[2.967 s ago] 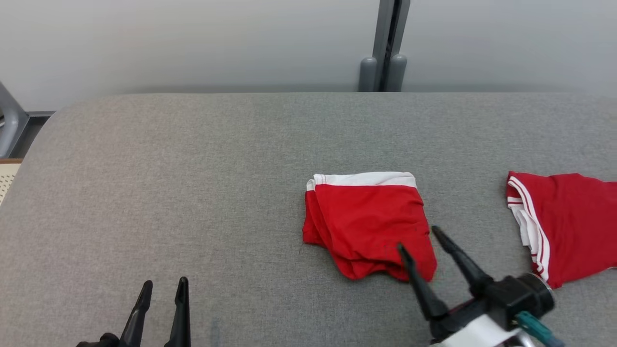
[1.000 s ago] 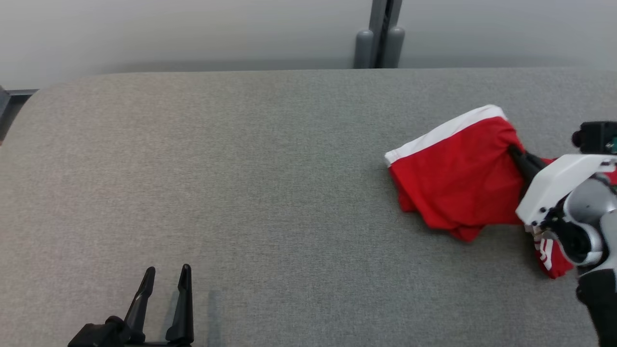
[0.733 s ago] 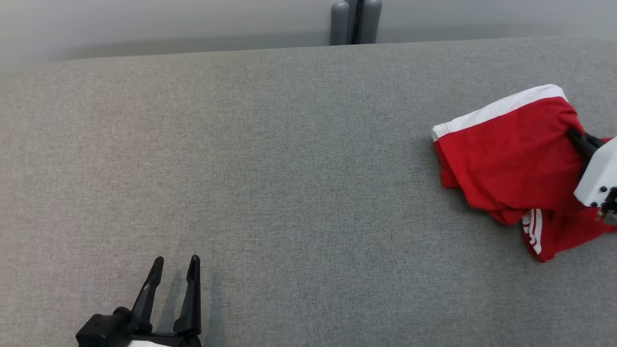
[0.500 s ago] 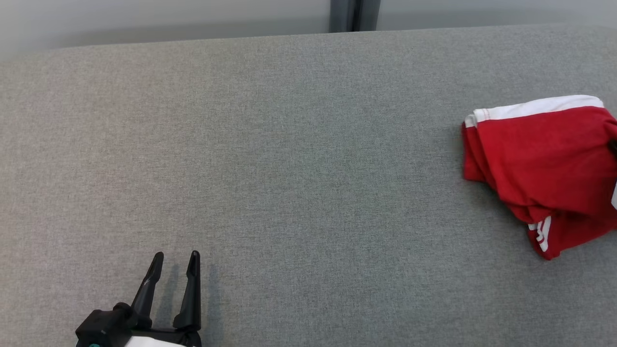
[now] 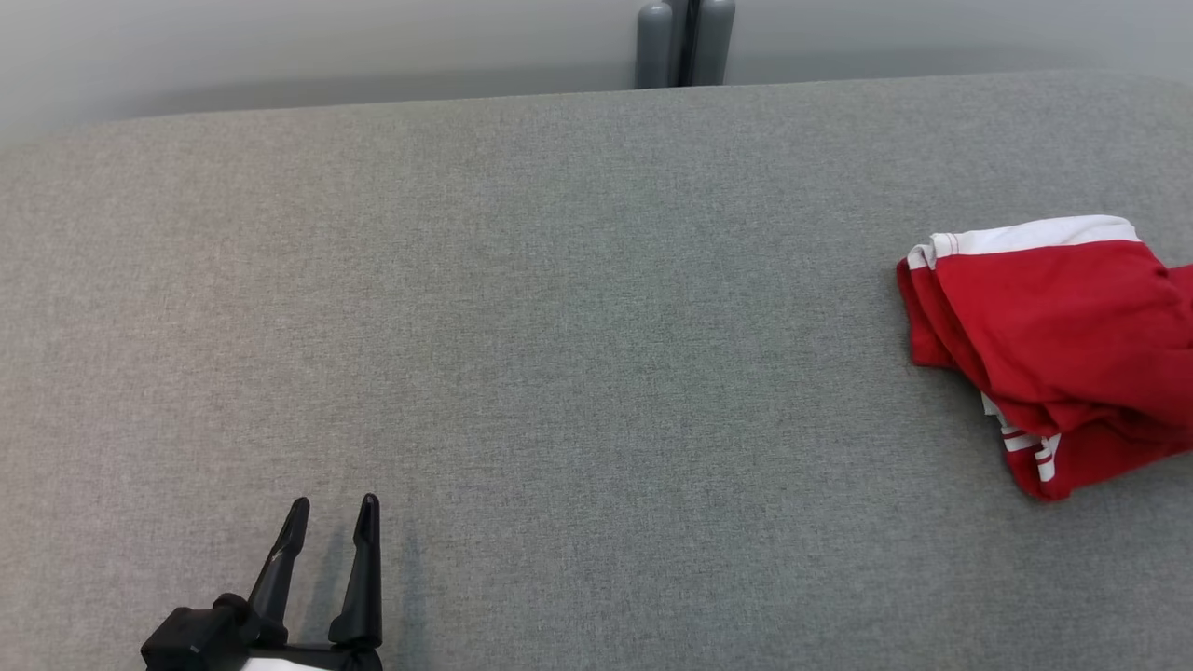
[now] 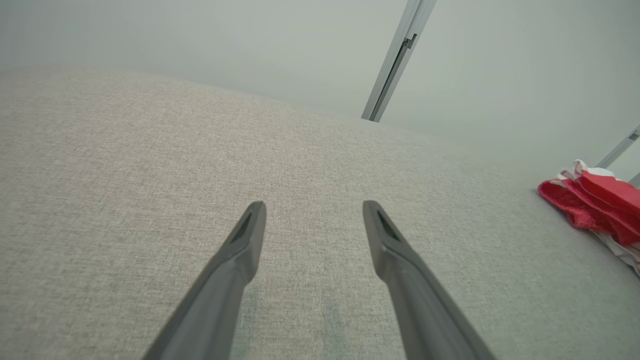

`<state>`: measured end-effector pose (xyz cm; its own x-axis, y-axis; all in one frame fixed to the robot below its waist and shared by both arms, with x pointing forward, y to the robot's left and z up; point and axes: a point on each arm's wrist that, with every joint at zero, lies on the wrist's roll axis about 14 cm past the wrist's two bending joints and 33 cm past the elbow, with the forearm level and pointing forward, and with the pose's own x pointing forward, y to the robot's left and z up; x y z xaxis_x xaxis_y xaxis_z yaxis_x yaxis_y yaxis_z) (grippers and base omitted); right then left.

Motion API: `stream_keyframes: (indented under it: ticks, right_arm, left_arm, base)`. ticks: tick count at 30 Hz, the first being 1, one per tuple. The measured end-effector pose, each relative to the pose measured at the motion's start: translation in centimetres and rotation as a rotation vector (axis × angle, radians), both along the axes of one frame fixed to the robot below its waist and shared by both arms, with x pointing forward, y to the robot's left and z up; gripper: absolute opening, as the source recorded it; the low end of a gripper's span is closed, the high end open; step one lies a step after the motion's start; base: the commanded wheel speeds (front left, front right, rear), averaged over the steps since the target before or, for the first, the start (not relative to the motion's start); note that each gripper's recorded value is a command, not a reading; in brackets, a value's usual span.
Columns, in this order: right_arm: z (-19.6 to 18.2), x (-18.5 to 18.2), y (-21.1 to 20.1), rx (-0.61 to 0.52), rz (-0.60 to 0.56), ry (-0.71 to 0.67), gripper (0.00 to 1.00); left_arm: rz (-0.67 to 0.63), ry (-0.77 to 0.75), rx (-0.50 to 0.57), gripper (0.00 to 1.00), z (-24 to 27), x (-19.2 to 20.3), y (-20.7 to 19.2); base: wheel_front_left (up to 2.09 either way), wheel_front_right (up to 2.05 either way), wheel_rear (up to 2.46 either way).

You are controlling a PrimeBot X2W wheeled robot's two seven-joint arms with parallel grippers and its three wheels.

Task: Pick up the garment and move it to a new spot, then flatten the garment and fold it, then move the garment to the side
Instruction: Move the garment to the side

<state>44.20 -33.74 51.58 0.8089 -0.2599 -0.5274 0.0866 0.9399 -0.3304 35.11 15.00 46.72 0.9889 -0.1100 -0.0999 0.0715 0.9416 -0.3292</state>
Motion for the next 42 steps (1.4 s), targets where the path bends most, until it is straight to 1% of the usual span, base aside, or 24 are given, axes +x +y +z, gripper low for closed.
stream_keyframes:
  ticks: [2, 3, 6, 9, 13, 14, 16, 18, 22, 25, 28, 31, 36, 42]
  right_arm:
    - [0.3, -0.4, -0.1, -0.032, 0.014, -0.011, 1.0]
    - [1.1, -0.4, -0.3, -0.058, 0.022, -0.045, 1.0]
    - [4.7, 0.3, 0.0, -0.098, 0.061, -0.218, 1.0]
    - [6.5, 0.1, 2.6, -0.074, 0.133, -0.376, 1.0]
    - [8.5, -1.8, 5.3, -0.05, 0.218, -0.594, 1.0]
    - [8.7, -2.5, 5.8, -0.028, 0.222, -0.648, 1.0]
    - [7.8, -4.3, 7.1, 0.009, 0.241, -0.712, 1.0]
    - [5.6, -6.2, 8.1, 0.06, 0.232, -0.714, 1.0]
    - [1.6, -8.7, 10.7, 0.141, 0.23, -0.643, 1.0]
    - [2.0, -9.6, 12.5, 0.181, 0.246, -0.668, 1.0]
    - [1.6, -10.6, 13.5, 0.227, 0.239, -0.669, 1.0]
    - [1.7, -11.2, 14.2, 0.248, 0.249, -0.675, 1.0]
    - [1.7, -11.6, 14.6, 0.289, 0.241, -0.682, 1.0]
    - [1.6, -11.7, 14.4, 0.298, 0.233, -0.682, 1.0]
  left_arm:
    - [-0.006, -0.006, -0.001, 1.0, 0.2, 0.0, -0.2]
    - [-0.009, -0.008, -0.001, 1.0, 0.3, 0.0, -0.3]
    - [-0.007, -0.021, -0.012, 1.0, 0.7, 0.0, -0.3]
    - [0.008, -0.026, -0.011, 1.0, 0.9, -0.4, 0.2]
    - [0.032, -0.041, -0.001, 1.0, 1.4, -1.0, 1.1]
    - [0.043, -0.041, 0.002, 1.0, 1.4, -1.3, 1.4]
    - [0.065, -0.046, 0.018, 1.0, 1.6, -1.6, 2.1]
    - [0.085, -0.051, 0.03, 1.0, 1.8, -2.0, 2.7]
    - [0.123, -0.06, 0.053, 1.0, 2.1, -2.6, 4.0]
    - [0.137, -0.073, 0.084, 1.0, 2.4, -2.8, 4.7]
    - [0.148, -0.088, 0.1, 1.0, 2.9, -3.0, 5.1]
    - [0.141, -0.095, 0.098, 1.0, 3.1, -3.2, 5.0]
    - [0.119, -0.087, 0.091, 1.0, 2.7, -3.3, 4.3]
    - [0.098, -0.076, 0.085, 1.0, 2.4, -3.4, 3.6]
  base:
    - [0.0, 0.0, 0.0]
    - [0.0, 0.0, 0.0]
    - [0.0, 0.0, 0.0]
    - [0.0, 0.0, 0.0]
    - [0.0, 0.0, 0.0]
    - [0.0, 0.0, 0.0]
    - [0.0, 0.0, 0.0]
    - [0.0, 0.0, 0.0]
    - [0.0, 0.0, 0.0]
    - [0.0, 0.0, 0.0]
    - [0.0, 0.0, 0.0]
    - [0.0, 0.0, 0.0]
    - [0.0, 0.0, 0.0]
    - [0.0, 0.0, 0.0]
